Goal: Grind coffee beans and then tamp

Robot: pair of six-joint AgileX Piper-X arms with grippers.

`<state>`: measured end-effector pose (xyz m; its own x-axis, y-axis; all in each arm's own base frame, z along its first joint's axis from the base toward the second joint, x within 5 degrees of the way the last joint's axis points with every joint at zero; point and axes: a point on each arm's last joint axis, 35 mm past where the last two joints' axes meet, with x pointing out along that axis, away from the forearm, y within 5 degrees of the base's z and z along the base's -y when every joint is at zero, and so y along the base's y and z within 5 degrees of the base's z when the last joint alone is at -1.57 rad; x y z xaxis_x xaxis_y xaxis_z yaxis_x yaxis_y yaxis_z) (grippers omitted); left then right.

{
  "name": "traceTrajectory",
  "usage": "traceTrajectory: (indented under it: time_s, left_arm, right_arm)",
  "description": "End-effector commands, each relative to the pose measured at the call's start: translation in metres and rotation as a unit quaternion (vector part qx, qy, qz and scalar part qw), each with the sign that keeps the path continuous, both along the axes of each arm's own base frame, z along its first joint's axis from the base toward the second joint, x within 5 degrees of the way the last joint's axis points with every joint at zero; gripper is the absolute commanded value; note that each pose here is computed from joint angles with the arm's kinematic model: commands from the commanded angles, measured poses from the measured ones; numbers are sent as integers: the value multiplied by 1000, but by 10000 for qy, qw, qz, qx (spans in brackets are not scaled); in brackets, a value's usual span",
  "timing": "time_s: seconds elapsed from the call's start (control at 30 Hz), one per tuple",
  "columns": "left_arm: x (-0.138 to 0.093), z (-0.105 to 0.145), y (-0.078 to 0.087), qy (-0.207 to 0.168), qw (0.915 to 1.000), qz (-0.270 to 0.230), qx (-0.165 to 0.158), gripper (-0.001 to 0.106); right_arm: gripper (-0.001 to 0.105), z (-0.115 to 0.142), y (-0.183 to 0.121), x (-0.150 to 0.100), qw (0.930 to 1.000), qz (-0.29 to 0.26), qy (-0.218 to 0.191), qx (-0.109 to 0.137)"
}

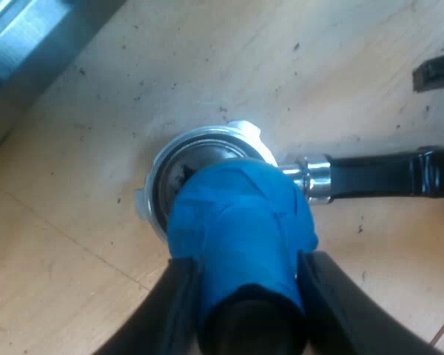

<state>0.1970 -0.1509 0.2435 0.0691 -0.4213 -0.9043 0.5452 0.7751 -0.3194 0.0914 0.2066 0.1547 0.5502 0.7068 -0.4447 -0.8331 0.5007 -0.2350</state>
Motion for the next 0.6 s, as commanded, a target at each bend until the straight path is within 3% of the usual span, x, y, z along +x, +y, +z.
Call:
traceTrajectory:
  time_s: [0.03, 0.6]
  left_arm:
    - [2, 3, -2, -90, 9999, -60, -102, 0]
    - [10, -10, -8, -10, 10000, -47, -1, 0]
  right_arm:
    - [77, 0, 0, 0, 10000, 18, 1, 26]
    - [77, 0, 0, 0, 10000, 18, 1, 26]
